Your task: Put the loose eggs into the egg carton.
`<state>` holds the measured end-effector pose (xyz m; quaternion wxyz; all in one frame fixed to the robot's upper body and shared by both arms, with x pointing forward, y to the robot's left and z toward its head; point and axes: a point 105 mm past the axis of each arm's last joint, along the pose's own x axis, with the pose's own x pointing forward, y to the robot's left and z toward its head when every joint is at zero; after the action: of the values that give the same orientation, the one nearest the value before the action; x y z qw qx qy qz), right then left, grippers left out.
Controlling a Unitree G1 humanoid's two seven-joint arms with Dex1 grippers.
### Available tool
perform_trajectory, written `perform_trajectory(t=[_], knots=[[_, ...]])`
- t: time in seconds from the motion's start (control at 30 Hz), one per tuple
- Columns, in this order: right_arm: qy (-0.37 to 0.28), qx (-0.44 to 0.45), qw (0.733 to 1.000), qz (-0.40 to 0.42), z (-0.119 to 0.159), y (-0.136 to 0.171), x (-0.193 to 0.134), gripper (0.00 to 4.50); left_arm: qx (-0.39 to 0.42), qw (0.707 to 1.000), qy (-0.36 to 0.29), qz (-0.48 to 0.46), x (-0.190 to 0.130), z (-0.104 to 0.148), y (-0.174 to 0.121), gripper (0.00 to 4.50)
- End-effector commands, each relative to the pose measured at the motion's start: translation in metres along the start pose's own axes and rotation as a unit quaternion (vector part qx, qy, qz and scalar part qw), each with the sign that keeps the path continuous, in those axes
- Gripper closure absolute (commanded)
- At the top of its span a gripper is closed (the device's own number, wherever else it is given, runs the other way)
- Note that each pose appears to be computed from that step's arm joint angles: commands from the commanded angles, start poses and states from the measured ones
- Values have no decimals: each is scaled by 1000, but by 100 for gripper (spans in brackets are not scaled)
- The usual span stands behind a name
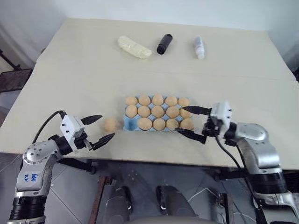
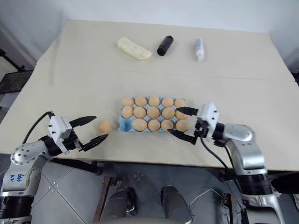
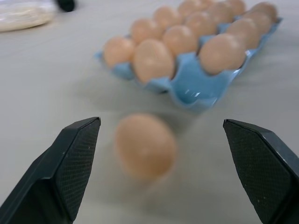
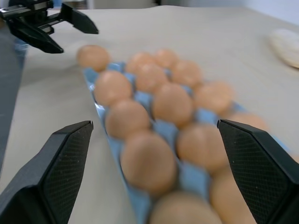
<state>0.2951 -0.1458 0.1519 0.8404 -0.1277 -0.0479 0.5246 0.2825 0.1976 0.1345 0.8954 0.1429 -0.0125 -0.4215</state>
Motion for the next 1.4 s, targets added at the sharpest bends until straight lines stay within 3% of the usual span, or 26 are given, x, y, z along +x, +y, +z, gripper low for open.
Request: perform_trajectory(t=[0.03, 0.3, 0.53, 0.77, 1.07, 1.4], knots=[[-2, -17, 1000, -19, 3, 5, -25, 4, 19, 999, -21, -23, 10, 14, -6, 0], [1, -19, 999, -50, -9, 12, -45, 4, 33, 999, -16, -23, 13, 13, -3, 0], [-49, -44, 998, -1, 10, 20, -15, 4, 9, 997, 20, 76, -39, -2, 32, 0], [-74, -57, 995, 46, 22, 30, 4, 4, -26, 992, 71, 98, -76, -24, 34, 0], [-70, -57, 995, 51, 21, 33, 8, 4, -48, 998, 38, 34, -35, -16, 18, 0], [-72, -60, 995, 35, 25, 35, 9, 4, -41, 998, 50, 10, 9, -34, 24, 0]])
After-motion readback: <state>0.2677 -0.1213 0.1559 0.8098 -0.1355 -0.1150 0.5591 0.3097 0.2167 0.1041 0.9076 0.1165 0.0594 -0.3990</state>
